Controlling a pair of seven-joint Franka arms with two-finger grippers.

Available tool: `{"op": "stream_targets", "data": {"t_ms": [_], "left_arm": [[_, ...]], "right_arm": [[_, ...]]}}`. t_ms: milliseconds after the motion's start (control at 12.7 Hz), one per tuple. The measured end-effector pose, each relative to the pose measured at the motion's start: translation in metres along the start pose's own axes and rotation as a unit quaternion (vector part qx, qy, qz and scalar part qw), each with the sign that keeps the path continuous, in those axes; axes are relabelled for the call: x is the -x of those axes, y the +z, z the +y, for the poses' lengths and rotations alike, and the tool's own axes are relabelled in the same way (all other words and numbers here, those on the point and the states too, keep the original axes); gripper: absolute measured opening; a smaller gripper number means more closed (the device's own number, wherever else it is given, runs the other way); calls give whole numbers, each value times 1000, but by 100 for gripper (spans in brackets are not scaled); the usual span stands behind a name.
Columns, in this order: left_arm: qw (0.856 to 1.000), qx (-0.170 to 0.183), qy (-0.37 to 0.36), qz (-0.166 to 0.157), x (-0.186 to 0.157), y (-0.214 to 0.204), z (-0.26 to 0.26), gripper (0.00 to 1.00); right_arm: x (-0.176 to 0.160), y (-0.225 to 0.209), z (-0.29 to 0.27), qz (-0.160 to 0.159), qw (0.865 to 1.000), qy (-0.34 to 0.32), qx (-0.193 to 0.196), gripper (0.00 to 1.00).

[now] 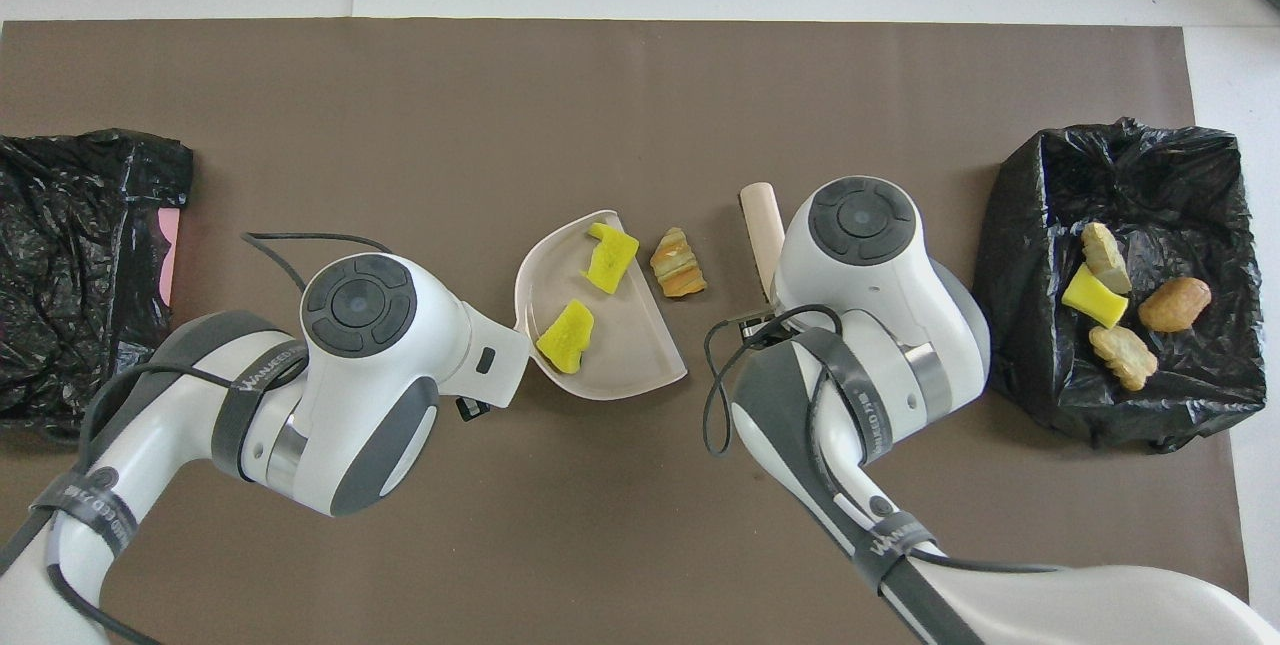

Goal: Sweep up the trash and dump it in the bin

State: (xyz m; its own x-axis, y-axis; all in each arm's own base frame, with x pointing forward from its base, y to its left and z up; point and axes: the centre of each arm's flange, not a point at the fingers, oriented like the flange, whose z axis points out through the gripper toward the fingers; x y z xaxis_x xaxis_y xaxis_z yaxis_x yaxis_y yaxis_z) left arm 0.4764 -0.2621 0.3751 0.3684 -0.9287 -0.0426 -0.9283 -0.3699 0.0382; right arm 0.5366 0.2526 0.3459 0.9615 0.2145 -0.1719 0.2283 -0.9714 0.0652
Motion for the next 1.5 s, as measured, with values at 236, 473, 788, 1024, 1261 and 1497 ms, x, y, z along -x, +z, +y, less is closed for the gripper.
{"op": "stream_targets", "data": {"t_ms": [236, 473, 788, 1024, 1261, 1497], "left_arm": [[1000, 0, -3, 0, 0, 1, 0, 33], [1000, 1, -4, -1, 0, 1, 0, 33], [1000, -1, -7, 2, 2, -1, -3, 33], [999, -17, -32, 18, 15, -22, -20, 33], [995, -37, -82, 34, 62, -68, -49, 33], [989, -39, -141, 31, 120, -110, -75, 33]], "right_arm": [[13, 12, -64, -11, 999, -53, -6, 26], [42, 3, -112, -44, 993, -95, -45, 26], [33, -5, -83, -43, 993, -96, -58, 26], [29, -38, -26, -43, 995, -62, -62, 26], [43, -70, 0, -41, 997, -32, -57, 26], [60, -77, -37, -31, 998, 20, -47, 26]]}}
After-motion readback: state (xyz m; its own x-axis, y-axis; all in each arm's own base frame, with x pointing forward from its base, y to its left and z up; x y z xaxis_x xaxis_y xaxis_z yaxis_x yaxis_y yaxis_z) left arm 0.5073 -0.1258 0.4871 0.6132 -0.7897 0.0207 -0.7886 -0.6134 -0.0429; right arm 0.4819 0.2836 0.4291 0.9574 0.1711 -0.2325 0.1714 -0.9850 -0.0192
